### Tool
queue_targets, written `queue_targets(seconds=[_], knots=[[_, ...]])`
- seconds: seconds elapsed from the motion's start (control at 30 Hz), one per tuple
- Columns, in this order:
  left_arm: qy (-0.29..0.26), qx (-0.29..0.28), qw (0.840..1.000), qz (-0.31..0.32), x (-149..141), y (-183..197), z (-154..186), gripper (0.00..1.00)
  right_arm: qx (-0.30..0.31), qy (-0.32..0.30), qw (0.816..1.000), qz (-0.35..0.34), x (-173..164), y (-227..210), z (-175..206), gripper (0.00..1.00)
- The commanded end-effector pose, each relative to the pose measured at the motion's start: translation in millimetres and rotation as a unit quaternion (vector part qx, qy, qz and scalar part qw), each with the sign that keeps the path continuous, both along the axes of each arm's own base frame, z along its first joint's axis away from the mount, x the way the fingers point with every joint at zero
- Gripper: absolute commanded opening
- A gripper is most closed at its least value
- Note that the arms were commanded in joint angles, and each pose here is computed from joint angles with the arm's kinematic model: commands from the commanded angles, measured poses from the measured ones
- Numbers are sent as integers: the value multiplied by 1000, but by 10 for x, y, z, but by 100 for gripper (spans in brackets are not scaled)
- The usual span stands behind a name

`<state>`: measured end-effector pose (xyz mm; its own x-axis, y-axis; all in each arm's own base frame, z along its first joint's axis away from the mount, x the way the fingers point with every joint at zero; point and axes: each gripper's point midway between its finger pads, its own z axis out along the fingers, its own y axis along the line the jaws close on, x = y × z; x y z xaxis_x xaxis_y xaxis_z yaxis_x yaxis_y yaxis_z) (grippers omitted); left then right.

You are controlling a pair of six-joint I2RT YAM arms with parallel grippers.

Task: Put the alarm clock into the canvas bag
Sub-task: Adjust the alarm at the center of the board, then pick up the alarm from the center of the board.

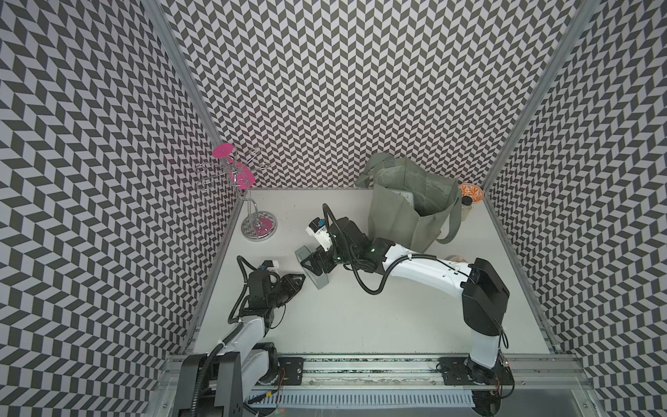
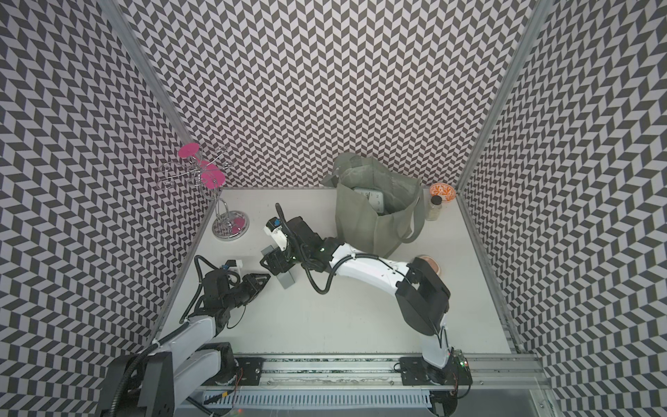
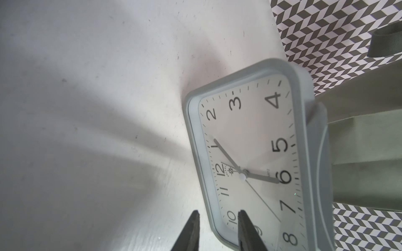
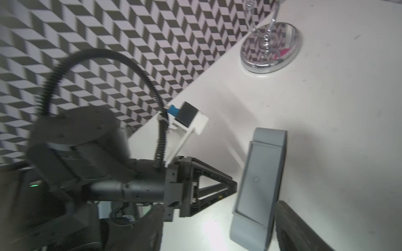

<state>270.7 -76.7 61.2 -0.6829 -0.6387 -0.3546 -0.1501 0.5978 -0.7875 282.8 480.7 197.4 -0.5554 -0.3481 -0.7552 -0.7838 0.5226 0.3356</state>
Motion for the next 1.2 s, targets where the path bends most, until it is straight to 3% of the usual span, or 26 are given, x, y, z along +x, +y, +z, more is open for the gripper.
queue_targets(seconds=[0.0, 0.43, 0.57, 0.8, 1.0, 1.17], knots=[[1, -6, 1000, -3, 21, -32, 60, 35, -59, -15, 998, -32, 132, -62, -220, 83], [0, -5, 1000, -5, 32, -41, 57, 40, -138, 9, 990, -2, 89, 255, -747, 83], [-3, -5, 1000, -7, 35, -47, 64, 40, -153, 6, 988, -8, 132, 326, -839, 76], [-10, -7, 1000, -9, 55, -51, 114, 41, -166, 1, 986, -21, 218, 387, -920, 49], [-27, -11, 999, -14, 91, -72, 238, 42, -144, -18, 989, -28, 266, 419, -594, 36], [-81, -1, 996, -45, 204, -209, 616, 45, -106, -82, 989, -67, 365, 235, 242, 34]])
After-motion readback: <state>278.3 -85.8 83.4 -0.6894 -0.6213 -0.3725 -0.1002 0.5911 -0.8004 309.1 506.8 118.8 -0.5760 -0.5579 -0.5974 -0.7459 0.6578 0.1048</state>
